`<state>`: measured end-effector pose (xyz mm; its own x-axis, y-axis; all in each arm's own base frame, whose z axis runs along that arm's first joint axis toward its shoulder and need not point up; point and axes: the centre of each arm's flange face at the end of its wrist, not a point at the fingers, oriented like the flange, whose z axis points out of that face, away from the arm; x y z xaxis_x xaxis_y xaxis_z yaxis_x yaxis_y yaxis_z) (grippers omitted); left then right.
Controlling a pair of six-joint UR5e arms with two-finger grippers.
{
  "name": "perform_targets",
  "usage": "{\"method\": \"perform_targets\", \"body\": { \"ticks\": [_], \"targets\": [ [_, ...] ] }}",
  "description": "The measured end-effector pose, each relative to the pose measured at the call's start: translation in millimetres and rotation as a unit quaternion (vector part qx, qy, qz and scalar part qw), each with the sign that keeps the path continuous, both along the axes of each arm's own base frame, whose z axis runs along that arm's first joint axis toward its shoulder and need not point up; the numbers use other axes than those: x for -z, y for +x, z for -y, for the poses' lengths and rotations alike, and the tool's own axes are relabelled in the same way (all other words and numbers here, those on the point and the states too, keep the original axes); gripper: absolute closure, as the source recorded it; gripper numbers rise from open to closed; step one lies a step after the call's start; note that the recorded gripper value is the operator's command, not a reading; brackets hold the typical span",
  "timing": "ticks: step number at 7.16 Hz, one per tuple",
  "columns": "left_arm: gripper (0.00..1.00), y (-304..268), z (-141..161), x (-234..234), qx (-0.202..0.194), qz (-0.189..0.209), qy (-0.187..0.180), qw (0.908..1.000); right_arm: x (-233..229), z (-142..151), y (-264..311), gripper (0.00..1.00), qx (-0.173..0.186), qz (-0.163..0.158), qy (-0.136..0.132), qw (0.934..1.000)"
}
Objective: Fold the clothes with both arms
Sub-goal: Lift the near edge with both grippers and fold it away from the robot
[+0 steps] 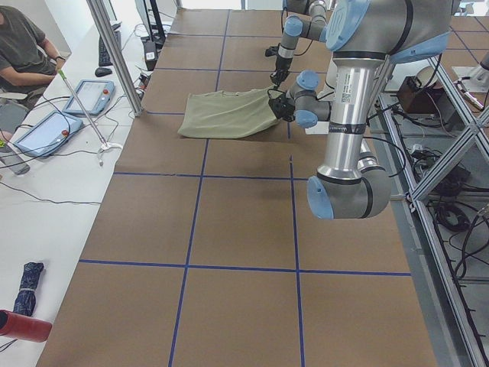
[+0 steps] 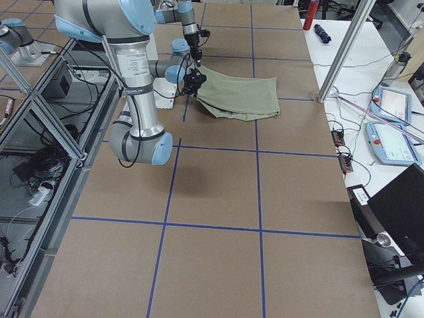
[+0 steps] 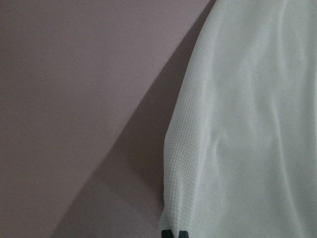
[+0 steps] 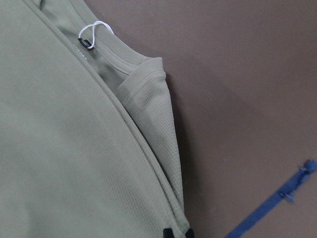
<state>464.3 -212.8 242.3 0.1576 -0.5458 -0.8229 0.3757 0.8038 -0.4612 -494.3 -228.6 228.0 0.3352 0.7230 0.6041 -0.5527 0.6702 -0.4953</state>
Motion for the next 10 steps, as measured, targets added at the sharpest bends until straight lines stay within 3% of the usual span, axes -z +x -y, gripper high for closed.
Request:
{"method": "perform_targets", "body": {
  "ticks": [1,2,3,5,7,10],
  "targets": [
    [1.00,-16,-19,25,-0.010,-0.019,-0.020,0.9996,16,-13,20,1.00,-0.005,0.009,-0.014,0.9998],
    [1.00,-35,-25,49,-0.012,-0.034,-0.027,0.9990,29,-8,41,1.00,-0.021,0.016,-0.019,0.9995],
    [1.00,-50,-10,67,0.002,-0.041,-0.016,0.9990,37,13,58,1.00,-0.046,0.020,-0.019,0.9985],
    [1.00,-61,58,78,0.038,-0.012,0.037,0.9986,39,75,68,1.00,-0.096,0.005,-0.005,0.9953],
    [1.00,-40,109,58,0.053,0.040,0.062,0.9958,30,132,48,1.00,-0.116,-0.020,0.017,0.9930],
    [1.00,-7,178,31,0.078,0.072,0.091,0.9901,-13,195,14,1.00,-0.130,-0.013,0.040,0.9907]
  ]
}}
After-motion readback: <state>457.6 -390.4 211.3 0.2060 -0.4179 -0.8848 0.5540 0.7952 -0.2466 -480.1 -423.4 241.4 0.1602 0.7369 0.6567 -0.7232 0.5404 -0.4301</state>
